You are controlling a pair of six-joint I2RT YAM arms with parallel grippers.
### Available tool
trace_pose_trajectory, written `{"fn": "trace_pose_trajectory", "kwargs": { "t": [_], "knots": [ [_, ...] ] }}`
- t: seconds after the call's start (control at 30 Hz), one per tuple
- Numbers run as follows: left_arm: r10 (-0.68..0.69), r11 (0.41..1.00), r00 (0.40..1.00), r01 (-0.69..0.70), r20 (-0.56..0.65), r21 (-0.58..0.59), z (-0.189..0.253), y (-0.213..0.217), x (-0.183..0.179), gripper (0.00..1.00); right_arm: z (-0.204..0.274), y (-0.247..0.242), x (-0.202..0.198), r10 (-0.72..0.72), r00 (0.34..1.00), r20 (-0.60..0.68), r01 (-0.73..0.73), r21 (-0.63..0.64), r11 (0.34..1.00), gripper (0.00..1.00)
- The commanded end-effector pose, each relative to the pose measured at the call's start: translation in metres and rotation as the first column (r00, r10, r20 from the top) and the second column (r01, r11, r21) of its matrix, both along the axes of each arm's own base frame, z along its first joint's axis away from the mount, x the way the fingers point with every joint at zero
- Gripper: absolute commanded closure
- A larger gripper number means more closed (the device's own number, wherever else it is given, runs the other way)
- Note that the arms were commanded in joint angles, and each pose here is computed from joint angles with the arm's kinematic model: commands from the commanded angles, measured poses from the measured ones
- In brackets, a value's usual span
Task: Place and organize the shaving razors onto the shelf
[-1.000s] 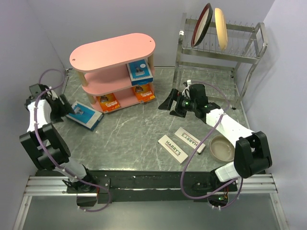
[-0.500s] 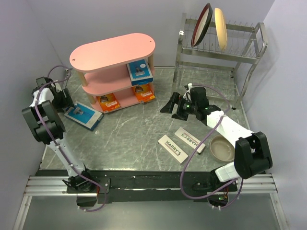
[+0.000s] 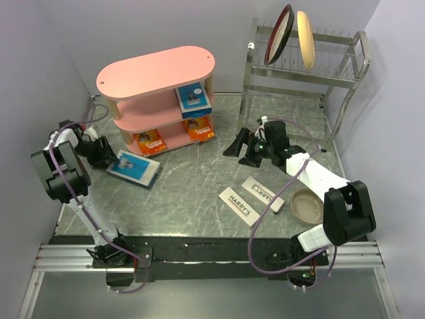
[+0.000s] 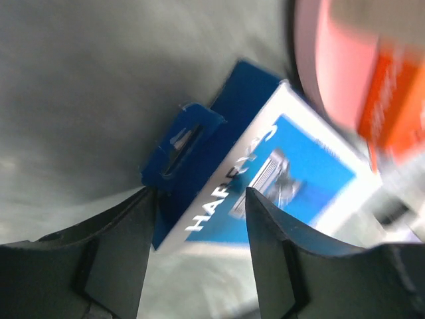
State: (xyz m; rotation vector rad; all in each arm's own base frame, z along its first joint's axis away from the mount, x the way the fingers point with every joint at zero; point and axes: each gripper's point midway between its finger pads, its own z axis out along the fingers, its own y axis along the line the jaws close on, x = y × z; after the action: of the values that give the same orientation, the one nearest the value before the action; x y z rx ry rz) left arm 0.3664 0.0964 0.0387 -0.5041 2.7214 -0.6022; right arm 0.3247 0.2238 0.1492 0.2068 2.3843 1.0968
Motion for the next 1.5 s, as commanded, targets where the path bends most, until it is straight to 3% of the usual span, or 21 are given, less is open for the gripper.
{"fn": "trace_pose_trajectory", "kwargs": {
  "t": [0.0, 0.1, 0.23, 0.37, 0.5, 0.63, 0.7, 0.77, 0.8, 0.87, 0.9, 0.97, 1.0, 1.03, 1.2, 1.47],
  "knots": [
    [-0.073, 0.962, 0.990, 0.037, -0.123, -0.269, 0.030, -0.059, -0.051, 0.39, 0.022, 0.004, 0.013, 0.003, 0.998, 0.061, -0.004, 0.024, 1.000, 0.00],
    [-0.091, 0.949, 0.988, 0.049, -0.124, -0.310, 0.043, -0.069, -0.063, 0.38, 0.031, 0.001, 0.013, 0.008, 0.995, 0.096, -0.008, 0.007, 1.000, 0.00],
    [-0.032, 0.949, 0.999, 0.033, 0.010, -0.312, 0.094, -0.082, -0.061, 0.31, 0.043, -0.005, 0.012, 0.006, 0.986, 0.165, -0.002, -0.024, 1.000, 0.00],
    [0.050, 0.852, 0.997, -0.072, -0.056, -0.519, 0.117, -0.120, -0.091, 0.33, 0.047, -0.016, 0.008, 0.007, 0.975, 0.222, 0.012, -0.084, 0.996, 0.00],
    [0.171, 0.943, 0.982, -0.140, 0.078, -0.303, 0.132, -0.095, -0.094, 0.31, 0.049, -0.023, 0.002, 0.026, 0.969, 0.245, 0.006, -0.130, 0.991, 0.00],
    [0.222, 0.973, 0.883, -0.227, 0.414, -0.037, 0.159, -0.025, -0.051, 0.24, 0.057, -0.024, 0.005, 0.050, 0.958, 0.282, -0.006, -0.156, 0.988, 0.00],
    [0.072, 0.976, 0.750, -0.190, 0.657, 0.110, 0.191, -0.006, -0.024, 0.22, 0.059, -0.025, 0.006, 0.066, 0.953, 0.295, -0.015, -0.172, 0.985, 0.00],
    [-0.017, 0.979, 0.695, -0.136, 0.719, 0.154, 0.177, -0.010, -0.019, 0.20, 0.064, -0.025, 0.008, 0.075, 0.947, 0.312, -0.018, -0.183, 0.983, 0.00],
    [-0.128, 0.975, 0.624, -0.063, 0.771, 0.212, 0.181, -0.014, -0.010, 0.19, 0.065, -0.026, 0.008, 0.077, 0.945, 0.316, -0.018, -0.186, 0.982, 0.00],
    [-0.215, 0.968, 0.610, 0.031, 0.763, 0.248, 0.164, -0.018, -0.006, 0.21, 0.067, -0.026, 0.010, 0.083, 0.941, 0.327, -0.020, -0.193, 0.981, 0.00],
    [-0.225, 0.971, 0.664, 0.095, 0.713, 0.218, 0.133, -0.018, -0.004, 0.24, 0.067, -0.026, 0.009, 0.083, 0.941, 0.328, -0.020, -0.192, 0.981, 0.00],
    [-0.283, 0.959, 0.663, 0.214, 0.694, 0.186, 0.127, -0.024, 0.001, 0.28, 0.068, -0.025, 0.008, 0.092, 0.939, 0.332, -0.030, -0.188, 0.982, 0.00],
    [-0.289, 0.953, 0.706, 0.274, 0.647, 0.127, 0.101, -0.026, -0.001, 0.29, 0.067, -0.025, 0.007, 0.095, 0.939, 0.331, -0.033, -0.188, 0.982, 0.00],
    [-0.305, 0.944, 0.680, 0.308, 0.667, 0.118, 0.108, -0.027, 0.006, 0.30, 0.065, -0.025, 0.006, 0.095, 0.940, 0.327, -0.034, -0.187, 0.982, 0.00],
    [-0.395, 0.906, 0.639, 0.390, 0.661, 0.164, 0.084, -0.028, 0.019, 0.28, 0.050, -0.025, 0.001, 0.081, 0.951, 0.297, -0.031, -0.171, 0.985, 0.00],
    [-0.430, 0.888, 0.714, 0.444, 0.552, 0.117, 0.037, -0.050, 0.024, 0.31, 0.036, -0.023, 0.005, 0.073, 0.963, 0.261, -0.031, -0.163, 0.986, 0.00]
  ]
}}
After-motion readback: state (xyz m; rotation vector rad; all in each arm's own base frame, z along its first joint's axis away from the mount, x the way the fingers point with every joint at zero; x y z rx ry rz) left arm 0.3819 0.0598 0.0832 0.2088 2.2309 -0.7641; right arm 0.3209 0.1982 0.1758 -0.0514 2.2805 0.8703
